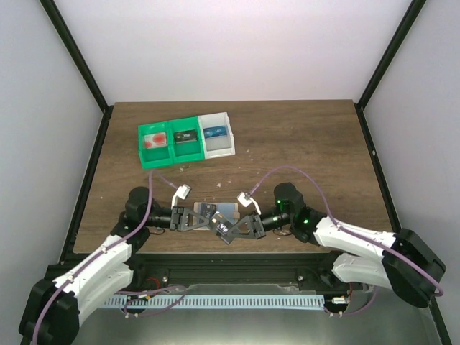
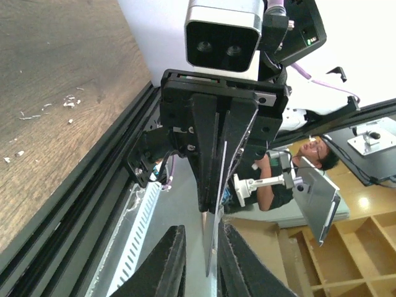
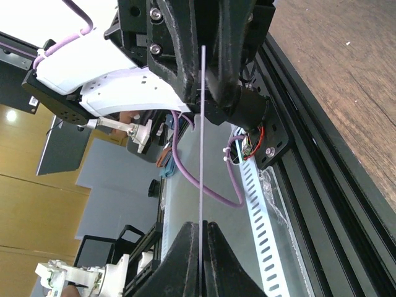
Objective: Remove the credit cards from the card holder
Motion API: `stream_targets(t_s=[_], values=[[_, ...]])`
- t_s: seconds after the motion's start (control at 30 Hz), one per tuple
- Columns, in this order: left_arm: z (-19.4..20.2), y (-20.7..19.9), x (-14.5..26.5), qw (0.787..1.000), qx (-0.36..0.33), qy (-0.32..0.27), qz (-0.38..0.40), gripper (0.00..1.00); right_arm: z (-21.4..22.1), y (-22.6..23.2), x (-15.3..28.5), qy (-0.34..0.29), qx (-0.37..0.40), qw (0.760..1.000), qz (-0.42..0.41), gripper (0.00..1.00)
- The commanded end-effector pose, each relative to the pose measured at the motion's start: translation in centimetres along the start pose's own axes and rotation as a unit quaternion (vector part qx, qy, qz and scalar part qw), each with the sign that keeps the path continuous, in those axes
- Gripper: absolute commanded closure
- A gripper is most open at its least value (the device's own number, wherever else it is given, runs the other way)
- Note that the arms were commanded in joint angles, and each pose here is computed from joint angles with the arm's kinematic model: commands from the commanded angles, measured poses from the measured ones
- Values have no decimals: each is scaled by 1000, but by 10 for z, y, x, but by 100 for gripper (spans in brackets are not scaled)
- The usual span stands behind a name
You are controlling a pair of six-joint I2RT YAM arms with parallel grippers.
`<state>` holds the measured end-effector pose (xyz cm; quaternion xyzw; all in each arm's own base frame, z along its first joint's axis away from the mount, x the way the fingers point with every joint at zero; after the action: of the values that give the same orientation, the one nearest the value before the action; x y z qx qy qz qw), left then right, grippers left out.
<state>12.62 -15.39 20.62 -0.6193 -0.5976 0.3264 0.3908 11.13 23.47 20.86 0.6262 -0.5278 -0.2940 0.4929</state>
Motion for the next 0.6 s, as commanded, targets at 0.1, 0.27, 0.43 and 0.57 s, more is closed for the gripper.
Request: stream_targets(t_s=[0.1,0.27,0.43,0.57], values=[[-4,-8,-1,999,-25,16,13,90,-14,5,-4,-3,11,1000,-14,100],[-3,-9,-2,999,-30,25,15,100,-14,0,-6,0,3,1000,-15,99],[-17,-6,-2,999,-35,-13,-29,100,-14,-3,-2,-20,-2,1000,7,67],[-47,-2,8,993,-23,-73,-88,100,-10,0,10,-67,4,997,48,32]])
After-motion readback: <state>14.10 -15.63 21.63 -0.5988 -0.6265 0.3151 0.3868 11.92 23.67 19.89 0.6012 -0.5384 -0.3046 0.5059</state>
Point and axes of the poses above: each gripper's point midway between its finger pads, its own x axis back along the fingers, its own y axis along the line the jaws close on, z = x × y, the point moved 8 cm from there along x, back along the fingers, and after that the axes turned 8 degrees about -x, right-handed, at the moved point
